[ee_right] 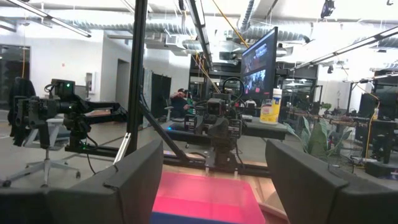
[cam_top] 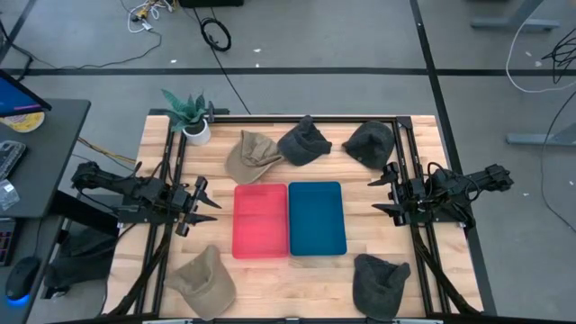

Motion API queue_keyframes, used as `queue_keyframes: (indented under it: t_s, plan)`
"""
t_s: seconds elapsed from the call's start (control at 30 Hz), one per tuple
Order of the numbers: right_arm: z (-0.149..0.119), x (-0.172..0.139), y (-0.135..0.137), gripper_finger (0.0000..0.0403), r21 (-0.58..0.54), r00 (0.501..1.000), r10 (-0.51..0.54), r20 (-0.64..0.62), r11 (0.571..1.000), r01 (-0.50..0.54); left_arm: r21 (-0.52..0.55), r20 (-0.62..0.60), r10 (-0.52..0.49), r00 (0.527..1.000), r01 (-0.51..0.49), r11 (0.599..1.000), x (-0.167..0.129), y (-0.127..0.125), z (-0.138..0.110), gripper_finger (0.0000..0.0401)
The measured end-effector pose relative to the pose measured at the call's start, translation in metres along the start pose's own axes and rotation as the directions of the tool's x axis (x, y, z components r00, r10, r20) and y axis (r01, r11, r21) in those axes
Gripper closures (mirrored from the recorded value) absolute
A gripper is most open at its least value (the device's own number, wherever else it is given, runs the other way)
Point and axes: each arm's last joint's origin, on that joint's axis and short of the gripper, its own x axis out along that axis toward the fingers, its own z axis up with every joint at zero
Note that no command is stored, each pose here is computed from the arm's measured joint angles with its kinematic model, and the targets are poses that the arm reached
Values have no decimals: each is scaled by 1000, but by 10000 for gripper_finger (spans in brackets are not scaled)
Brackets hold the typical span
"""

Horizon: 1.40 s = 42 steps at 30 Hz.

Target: Pick & Place hat

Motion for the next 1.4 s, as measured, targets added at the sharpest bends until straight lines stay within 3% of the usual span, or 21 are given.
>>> queue_keyframes:
  t_s: [0.97,1.23,1.4]
  plan:
    - [0,0,0,114,0,1000,0,1,1000,0,0,0,0,1000,0,1000,0,0,0,232]
    - [1,0,0,114,264,1000,-1,13,965,-2,0,0,0,1000,0,1000,0,0,0,232]
    - [3,0,0,114,300,999,-4,33,954,-6,0,0,0,1000,0,1000,0,0,0,232]
